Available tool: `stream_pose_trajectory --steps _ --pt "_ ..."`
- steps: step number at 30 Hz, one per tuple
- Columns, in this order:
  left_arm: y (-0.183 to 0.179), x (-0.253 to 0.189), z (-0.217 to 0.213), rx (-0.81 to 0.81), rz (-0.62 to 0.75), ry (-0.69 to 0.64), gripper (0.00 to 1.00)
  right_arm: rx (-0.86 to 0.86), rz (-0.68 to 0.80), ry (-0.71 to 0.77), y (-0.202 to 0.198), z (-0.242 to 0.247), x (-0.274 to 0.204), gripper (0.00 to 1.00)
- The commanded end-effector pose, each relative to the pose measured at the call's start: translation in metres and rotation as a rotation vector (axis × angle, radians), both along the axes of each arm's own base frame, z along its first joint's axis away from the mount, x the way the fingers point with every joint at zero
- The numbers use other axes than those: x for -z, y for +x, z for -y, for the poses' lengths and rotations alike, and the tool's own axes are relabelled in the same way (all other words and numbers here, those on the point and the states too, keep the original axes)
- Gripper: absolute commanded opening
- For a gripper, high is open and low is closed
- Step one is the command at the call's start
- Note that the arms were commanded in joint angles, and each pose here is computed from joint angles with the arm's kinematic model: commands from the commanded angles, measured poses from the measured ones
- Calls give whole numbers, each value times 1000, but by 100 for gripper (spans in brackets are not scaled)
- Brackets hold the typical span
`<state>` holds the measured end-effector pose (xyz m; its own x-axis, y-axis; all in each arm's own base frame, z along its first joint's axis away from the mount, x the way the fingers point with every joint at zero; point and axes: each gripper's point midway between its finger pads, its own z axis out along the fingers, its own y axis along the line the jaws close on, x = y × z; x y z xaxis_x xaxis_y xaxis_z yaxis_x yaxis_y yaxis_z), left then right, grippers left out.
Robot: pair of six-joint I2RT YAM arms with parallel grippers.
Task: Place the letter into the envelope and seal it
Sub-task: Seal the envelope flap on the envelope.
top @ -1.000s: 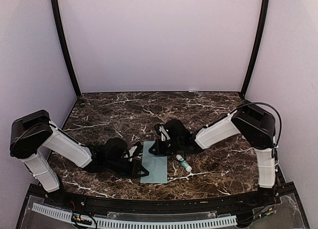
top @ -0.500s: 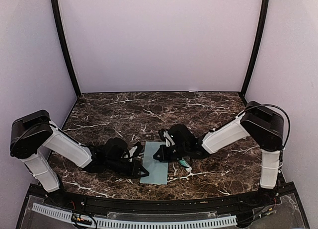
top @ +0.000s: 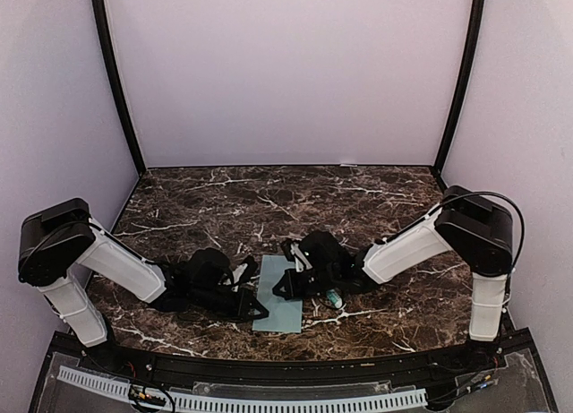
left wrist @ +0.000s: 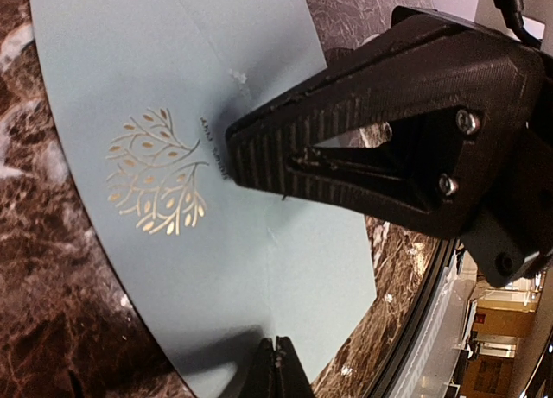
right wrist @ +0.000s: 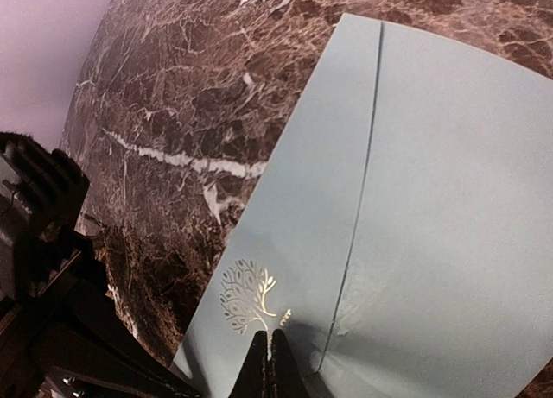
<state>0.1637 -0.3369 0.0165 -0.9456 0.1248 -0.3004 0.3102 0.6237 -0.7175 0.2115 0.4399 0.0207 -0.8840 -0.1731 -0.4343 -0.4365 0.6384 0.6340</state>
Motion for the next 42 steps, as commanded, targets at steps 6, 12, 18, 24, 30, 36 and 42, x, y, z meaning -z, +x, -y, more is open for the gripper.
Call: stream_pose_trajectory --steps 6,12,18,24,30,36,42 --pt "-13 26 -21 0 -49 112 0 -68 -111 -102 -52 9 34 0" --pt "-14 26 -21 1 -49 113 0 -51 -93 -100 -53 10 27 0" --pt "-14 26 -22 0 -51 114 0 -7 -62 -159 -37 21 31 0" --pt "-15 25 -24 -3 -48 115 0 29 -53 -170 -20 33 34 0" --pt "-15 25 -24 -2 -51 115 0 47 -46 -178 -6 38 38 0" --pt "-16 26 -24 0 -52 118 0 57 -48 -184 0 41 44 0" --pt "-16 26 -24 1 -57 115 0 71 -36 -170 14 34 43 0"
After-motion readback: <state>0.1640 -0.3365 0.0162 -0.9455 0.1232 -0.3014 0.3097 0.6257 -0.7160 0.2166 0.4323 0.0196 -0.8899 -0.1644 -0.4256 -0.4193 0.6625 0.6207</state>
